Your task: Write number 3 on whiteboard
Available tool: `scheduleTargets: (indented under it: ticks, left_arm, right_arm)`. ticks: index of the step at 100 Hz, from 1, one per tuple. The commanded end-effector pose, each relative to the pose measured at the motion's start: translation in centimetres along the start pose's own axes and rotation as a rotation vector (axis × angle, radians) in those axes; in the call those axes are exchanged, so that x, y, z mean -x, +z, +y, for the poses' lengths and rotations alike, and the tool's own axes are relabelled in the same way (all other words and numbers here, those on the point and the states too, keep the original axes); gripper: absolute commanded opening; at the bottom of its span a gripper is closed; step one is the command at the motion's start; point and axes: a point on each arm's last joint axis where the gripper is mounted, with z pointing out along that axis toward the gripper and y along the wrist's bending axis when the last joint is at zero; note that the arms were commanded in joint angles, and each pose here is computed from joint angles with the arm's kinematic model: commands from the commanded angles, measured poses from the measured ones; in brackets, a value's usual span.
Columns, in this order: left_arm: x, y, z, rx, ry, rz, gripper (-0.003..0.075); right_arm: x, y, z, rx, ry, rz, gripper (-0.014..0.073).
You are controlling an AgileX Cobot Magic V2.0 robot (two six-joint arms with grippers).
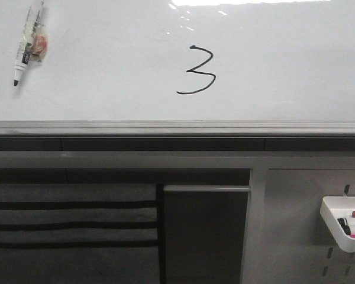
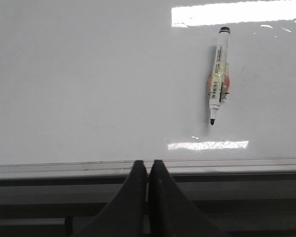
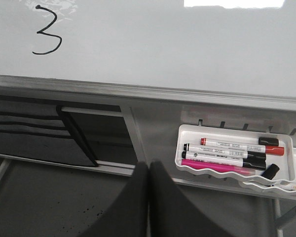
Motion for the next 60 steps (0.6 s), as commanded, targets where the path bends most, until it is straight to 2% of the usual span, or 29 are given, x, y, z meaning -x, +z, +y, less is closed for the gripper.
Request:
scheduleTargets:
  ticks: [1, 41, 60]
  left_arm:
    - [0.8, -0.3, 0.0, -0.004, -0.007, -0.113, -0.0018]
    - [0.8, -0.3, 0.0, -0.004, -0.007, -0.113, -0.0018]
    - [0.8, -0.3, 0.0, -0.004, -0.007, -0.113, -0.0018]
  right_arm:
    - [1.3, -0.5, -0.1, -0.017, -0.003, -0.094, -0.0074]
    - [1.3, -0.5, -0.1, -0.017, -0.003, -0.094, -0.0074]
    - [-1.6, -0.3, -0.3, -0.037, -0.004, -0.253, -0.0074]
